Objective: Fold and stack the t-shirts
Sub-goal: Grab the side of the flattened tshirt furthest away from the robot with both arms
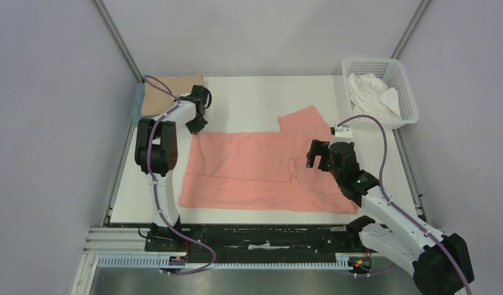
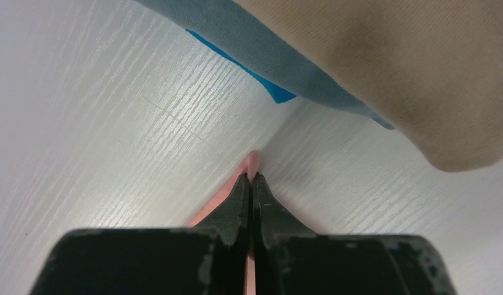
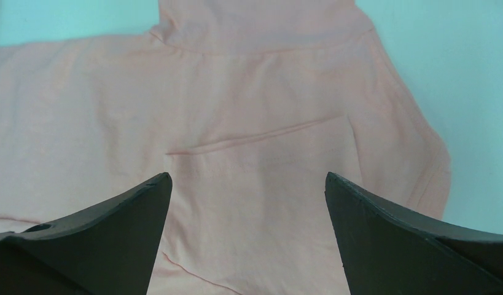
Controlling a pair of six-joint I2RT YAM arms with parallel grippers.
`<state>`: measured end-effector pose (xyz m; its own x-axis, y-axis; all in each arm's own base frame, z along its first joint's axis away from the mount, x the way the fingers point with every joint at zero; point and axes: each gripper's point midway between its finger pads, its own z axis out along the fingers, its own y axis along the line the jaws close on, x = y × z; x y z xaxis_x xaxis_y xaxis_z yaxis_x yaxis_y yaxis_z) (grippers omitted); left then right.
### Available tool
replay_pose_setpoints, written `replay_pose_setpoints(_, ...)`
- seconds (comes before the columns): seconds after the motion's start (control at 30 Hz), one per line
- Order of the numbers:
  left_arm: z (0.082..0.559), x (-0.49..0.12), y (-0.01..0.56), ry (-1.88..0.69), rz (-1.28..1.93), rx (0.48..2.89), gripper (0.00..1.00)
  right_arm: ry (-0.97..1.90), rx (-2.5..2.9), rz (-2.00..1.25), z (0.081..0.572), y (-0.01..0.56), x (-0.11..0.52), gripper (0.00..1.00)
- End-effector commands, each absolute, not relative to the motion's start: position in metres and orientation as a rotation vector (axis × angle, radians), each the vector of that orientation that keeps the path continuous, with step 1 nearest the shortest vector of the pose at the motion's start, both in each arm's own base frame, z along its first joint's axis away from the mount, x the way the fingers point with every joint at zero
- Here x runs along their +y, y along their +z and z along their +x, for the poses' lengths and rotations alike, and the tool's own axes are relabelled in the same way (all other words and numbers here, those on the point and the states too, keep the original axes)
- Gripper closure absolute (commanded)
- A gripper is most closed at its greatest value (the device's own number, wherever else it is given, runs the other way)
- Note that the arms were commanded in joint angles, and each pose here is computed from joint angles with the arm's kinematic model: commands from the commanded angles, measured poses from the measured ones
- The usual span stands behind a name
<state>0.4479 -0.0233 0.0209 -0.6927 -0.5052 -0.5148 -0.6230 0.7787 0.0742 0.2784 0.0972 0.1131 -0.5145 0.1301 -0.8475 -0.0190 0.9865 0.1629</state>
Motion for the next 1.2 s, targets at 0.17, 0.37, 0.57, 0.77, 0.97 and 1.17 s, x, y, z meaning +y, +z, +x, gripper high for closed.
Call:
replay_pose_setpoints(0.17,0.430,-0.020,0.056,0.337,-0.820,2.441,0.98,0.132,1.955,0.129,0.304,0.177,0.091,0.02)
replay_pose_setpoints(0.37,0.428,-0.022,0.069,0.312,-0.820,2.386,0.98,0.160,1.955,0.189,0.310,0.179,0.095,0.02)
replay_pose_setpoints(0.57,0.430,-0.027,0.069,0.290,-0.809,2.368,0.98,0.176,1.908,0.256,0.329,0.212,0.100,0.02)
replay_pose_setpoints(0.77,0.430,-0.029,0.071,0.289,-0.806,2.351,0.98,0.345,1.914,0.207,0.354,0.229,0.140,0.02)
replay_pose_setpoints(0.97,0.429,-0.030,0.073,0.272,-0.796,2.351,0.98,0.244,1.971,0.253,0.374,0.243,0.141,0.02)
replay_pose_setpoints(1.17,0.429,-0.023,0.080,0.315,-0.780,2.324,0.98,0.227,2.090,0.329,0.314,0.161,0.116,0.02)
